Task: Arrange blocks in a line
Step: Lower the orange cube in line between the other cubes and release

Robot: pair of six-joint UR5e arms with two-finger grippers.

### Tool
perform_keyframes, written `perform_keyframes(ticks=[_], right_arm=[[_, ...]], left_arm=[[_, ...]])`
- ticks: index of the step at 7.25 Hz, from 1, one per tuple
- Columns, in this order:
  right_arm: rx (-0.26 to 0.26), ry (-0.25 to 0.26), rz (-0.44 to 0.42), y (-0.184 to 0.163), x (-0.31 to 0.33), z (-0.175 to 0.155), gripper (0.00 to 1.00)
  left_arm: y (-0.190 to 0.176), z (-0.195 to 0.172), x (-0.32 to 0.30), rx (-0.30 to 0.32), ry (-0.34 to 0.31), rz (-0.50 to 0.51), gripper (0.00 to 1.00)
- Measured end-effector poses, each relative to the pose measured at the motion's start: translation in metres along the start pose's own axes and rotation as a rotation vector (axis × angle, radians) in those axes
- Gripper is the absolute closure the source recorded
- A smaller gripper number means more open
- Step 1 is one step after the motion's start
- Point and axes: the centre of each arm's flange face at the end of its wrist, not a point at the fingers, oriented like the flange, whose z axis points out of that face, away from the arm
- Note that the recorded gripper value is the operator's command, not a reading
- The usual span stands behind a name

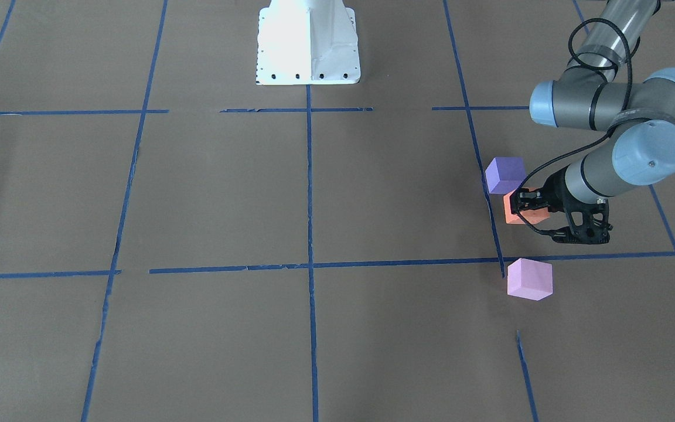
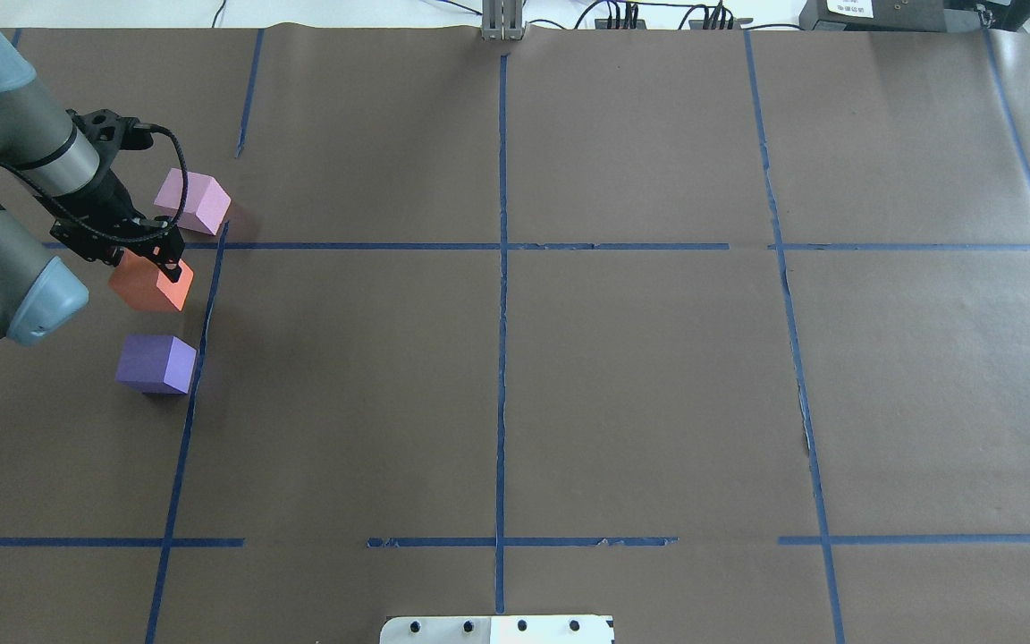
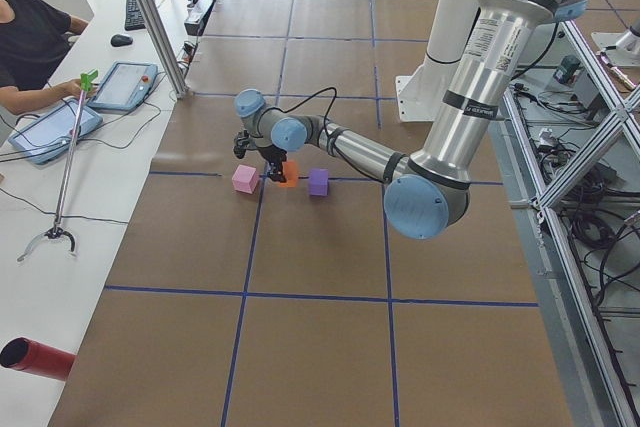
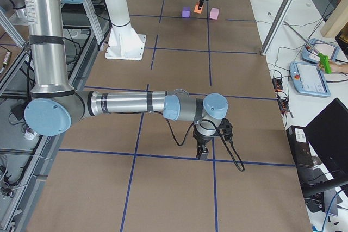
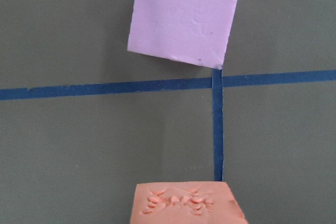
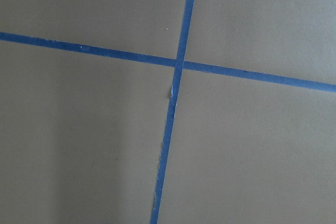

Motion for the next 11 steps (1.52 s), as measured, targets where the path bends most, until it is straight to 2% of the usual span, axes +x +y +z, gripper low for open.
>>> perform_keyframes(ticks=[7, 8, 9, 10, 11], right_arm=[[0.000, 0.000, 0.000, 0.000, 0.000, 0.000, 0.00], [0.000, 0.000, -0.001, 0.000, 0.000, 0.000, 0.00], [0.000, 0.000, 0.000, 0.000, 0.000, 0.000, 0.00], [0.000, 0.000, 0.000, 0.000, 0.000, 0.000, 0.00], [0.000, 0.000, 0.000, 0.000, 0.000, 0.000, 0.00]], left_arm=[[-0.016, 0.020, -0.007, 0.007, 0.003, 0.013, 1.00], [-0.017, 0.021, -0.008, 0.008, 0.003, 0.015, 0.85], [-0.017, 0.022, -0.009, 0.010, 0.004, 0.018, 0.38], [-0.017, 0.023, -0.009, 0.011, 0.005, 0.019, 0.00], [-0.017, 0.023, -0.009, 0.011, 0.006, 0.021, 0.00]])
